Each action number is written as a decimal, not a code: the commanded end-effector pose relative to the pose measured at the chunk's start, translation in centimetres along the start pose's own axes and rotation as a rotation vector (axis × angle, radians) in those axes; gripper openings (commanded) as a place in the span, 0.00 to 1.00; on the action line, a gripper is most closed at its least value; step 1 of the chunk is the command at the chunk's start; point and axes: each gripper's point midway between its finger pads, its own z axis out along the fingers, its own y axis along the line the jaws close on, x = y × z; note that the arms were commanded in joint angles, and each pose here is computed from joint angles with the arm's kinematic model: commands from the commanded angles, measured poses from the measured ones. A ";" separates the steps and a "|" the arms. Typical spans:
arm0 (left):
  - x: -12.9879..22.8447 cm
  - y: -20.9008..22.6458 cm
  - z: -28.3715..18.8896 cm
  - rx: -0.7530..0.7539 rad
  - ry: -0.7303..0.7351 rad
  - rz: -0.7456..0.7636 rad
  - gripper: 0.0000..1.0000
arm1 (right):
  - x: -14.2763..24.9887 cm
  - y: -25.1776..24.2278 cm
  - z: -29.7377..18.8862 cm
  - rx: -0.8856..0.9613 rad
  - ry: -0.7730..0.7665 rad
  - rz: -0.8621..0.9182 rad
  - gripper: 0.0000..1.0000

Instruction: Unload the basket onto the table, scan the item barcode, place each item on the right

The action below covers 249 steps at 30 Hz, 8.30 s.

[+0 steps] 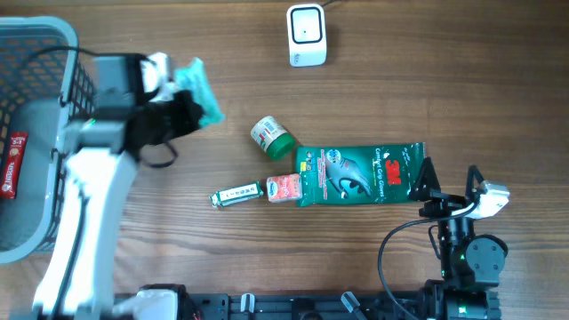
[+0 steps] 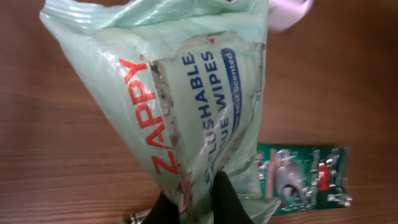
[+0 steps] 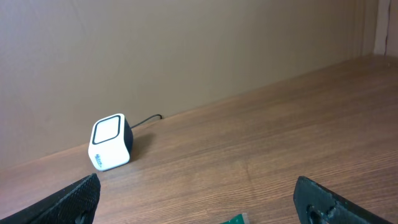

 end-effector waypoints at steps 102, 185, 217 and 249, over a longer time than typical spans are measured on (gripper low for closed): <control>-1.2 47.2 -2.7 -0.883 -0.380 -0.904 0.61 | -0.2 0.0 0.0 0.001 -0.010 -0.011 1.00; 0.2 48.6 -2.7 -0.996 -0.294 -0.969 0.38 | -0.2 0.0 0.0 0.001 -0.010 -0.011 1.00; -5.6 46.2 -8.3 -1.120 -0.460 -0.762 0.04 | -0.2 0.0 0.0 0.001 -0.010 -0.012 1.00; 0.8 44.9 3.1 -0.908 -0.154 -0.954 0.04 | -0.2 0.0 0.0 0.001 -0.010 -0.011 1.00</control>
